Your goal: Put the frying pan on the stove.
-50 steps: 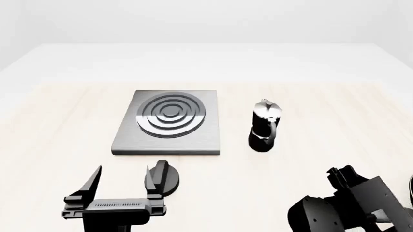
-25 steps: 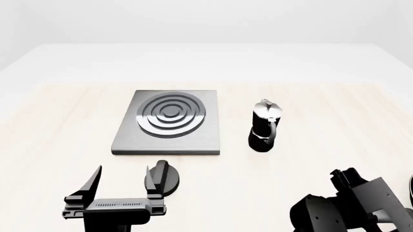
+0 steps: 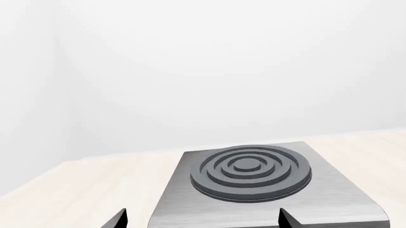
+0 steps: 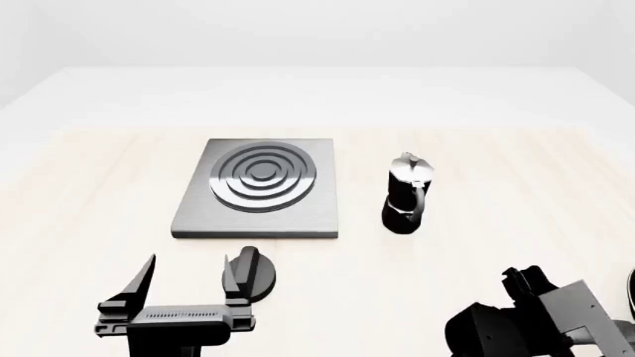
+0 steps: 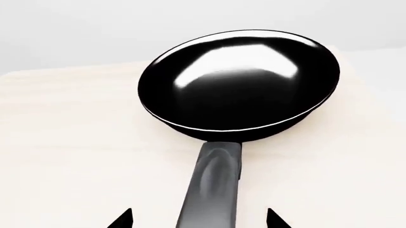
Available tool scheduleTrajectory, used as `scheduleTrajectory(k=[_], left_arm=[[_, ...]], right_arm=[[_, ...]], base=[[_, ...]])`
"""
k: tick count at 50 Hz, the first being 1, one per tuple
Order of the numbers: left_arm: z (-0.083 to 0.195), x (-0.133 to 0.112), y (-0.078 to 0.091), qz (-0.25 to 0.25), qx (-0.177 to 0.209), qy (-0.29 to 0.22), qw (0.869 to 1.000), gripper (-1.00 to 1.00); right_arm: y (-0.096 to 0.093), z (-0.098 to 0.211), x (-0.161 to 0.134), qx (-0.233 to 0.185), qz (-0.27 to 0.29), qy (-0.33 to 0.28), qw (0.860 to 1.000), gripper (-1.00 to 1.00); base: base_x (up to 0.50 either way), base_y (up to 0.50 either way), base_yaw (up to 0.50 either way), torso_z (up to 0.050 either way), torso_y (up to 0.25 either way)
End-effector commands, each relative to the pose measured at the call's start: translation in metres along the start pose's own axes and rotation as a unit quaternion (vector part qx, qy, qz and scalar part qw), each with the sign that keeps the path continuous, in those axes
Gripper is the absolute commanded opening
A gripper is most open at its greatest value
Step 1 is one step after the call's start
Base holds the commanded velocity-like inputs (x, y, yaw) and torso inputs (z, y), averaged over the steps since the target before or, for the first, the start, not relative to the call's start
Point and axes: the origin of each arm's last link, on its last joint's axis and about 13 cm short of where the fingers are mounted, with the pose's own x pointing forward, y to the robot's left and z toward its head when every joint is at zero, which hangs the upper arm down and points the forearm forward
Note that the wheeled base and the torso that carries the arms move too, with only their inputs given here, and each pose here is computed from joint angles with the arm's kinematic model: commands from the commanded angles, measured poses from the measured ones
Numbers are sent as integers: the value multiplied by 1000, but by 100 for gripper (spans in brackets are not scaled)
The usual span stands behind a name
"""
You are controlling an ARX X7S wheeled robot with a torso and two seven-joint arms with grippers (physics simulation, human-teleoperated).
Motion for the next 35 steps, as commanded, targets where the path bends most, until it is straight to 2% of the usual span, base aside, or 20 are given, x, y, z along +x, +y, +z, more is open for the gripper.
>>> scheduleTrajectory(k=[1,19,20,35], left_arm=[[0,0,0,0,0,0,1000,100],[-1,0,-1,-1,1,0,1000,100],[-1,0,-1,-1,1,0,1000,100],[0,0,0,0,1,-1,1000,100]], right_arm=[[-1,-6,3,0,1,24,1000,100],[-2,-11,4,-3,5,34,999,100],[-2,-12,3,-7,17,23,1000,-100],[-10,-9,0,15,21,23,999,-100]], base=[[0,0,0,0,0],[0,0,0,0,0],[0,0,0,0,0],[0,0,0,0,0]])
